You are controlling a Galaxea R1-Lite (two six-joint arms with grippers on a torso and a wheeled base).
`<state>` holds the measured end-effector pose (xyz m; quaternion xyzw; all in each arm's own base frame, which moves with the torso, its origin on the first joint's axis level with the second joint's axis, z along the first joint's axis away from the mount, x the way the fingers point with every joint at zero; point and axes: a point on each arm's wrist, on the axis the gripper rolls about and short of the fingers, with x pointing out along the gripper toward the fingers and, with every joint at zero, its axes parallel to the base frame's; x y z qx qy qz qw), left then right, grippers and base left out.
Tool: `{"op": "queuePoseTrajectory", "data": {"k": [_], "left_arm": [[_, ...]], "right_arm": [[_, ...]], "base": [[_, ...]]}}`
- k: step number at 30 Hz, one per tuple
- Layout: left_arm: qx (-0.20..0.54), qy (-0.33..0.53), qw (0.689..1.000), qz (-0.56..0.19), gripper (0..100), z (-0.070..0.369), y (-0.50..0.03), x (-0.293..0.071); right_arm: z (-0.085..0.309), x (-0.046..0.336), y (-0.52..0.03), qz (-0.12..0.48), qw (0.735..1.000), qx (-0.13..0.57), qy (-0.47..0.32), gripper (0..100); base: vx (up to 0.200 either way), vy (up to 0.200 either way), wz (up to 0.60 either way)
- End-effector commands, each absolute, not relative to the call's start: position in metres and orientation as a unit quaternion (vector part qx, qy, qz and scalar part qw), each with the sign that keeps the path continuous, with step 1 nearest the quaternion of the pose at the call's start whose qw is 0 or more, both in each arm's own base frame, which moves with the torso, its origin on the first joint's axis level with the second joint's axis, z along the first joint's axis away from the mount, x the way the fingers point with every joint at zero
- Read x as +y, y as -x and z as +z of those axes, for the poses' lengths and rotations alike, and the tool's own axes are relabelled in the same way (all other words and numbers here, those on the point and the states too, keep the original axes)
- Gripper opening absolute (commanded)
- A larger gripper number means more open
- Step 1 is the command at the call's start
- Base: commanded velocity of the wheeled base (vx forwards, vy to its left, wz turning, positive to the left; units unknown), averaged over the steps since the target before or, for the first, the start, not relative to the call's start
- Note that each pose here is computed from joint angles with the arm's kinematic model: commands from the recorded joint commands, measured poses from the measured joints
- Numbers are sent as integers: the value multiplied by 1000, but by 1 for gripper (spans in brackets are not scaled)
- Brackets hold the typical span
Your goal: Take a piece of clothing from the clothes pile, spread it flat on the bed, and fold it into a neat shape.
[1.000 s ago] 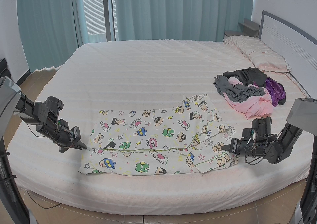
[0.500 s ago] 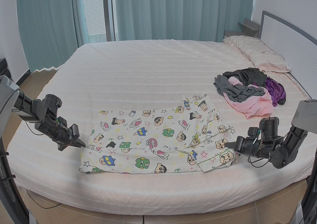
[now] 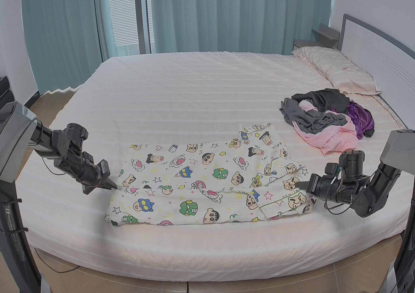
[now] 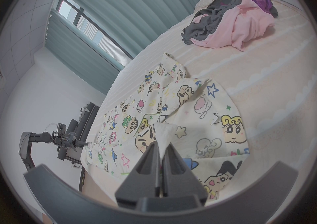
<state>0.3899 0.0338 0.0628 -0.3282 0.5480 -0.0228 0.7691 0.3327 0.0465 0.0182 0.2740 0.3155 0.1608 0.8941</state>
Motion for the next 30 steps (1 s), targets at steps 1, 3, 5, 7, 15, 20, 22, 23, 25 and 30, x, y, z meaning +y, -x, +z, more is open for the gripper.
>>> {"op": "queuePoseTrajectory", "data": {"k": [1,3,5,7,15,20,22,23,25,30], "left_arm": [[553,329,765,-22,0,53,-396,33],[552,328,766,-24,0,53,-398,32],[552,325,767,-28,0,53,-401,28],[553,324,767,-29,0,51,-403,27],[550,336,764,-25,0,48,-415,20],[545,333,769,-8,0,45,-422,21],[546,330,770,-2,0,41,-424,21],[546,328,771,1,0,41,-424,21],[547,326,771,3,0,39,-425,20],[545,326,773,0,0,41,-428,18]], "right_arm": [[11,47,-337,154,894,320,-273,0],[11,48,-339,155,895,319,-272,0],[12,47,-340,155,895,316,-273,0],[11,48,-341,154,895,317,-273,0],[7,47,-343,146,896,319,-271,0],[4,47,-346,144,896,322,-271,0],[4,47,-348,144,896,320,-271,0],[4,47,-348,144,897,320,-270,0],[3,48,-349,144,896,320,-271,0],[1,48,-351,140,898,320,-269,0]], "base": [[0,0,0],[0,0,0],[0,0,0],[0,0,0],[0,0,0],[0,0,0],[0,0,0],[0,0,0],[0,0,0],[0,0,0]]}}
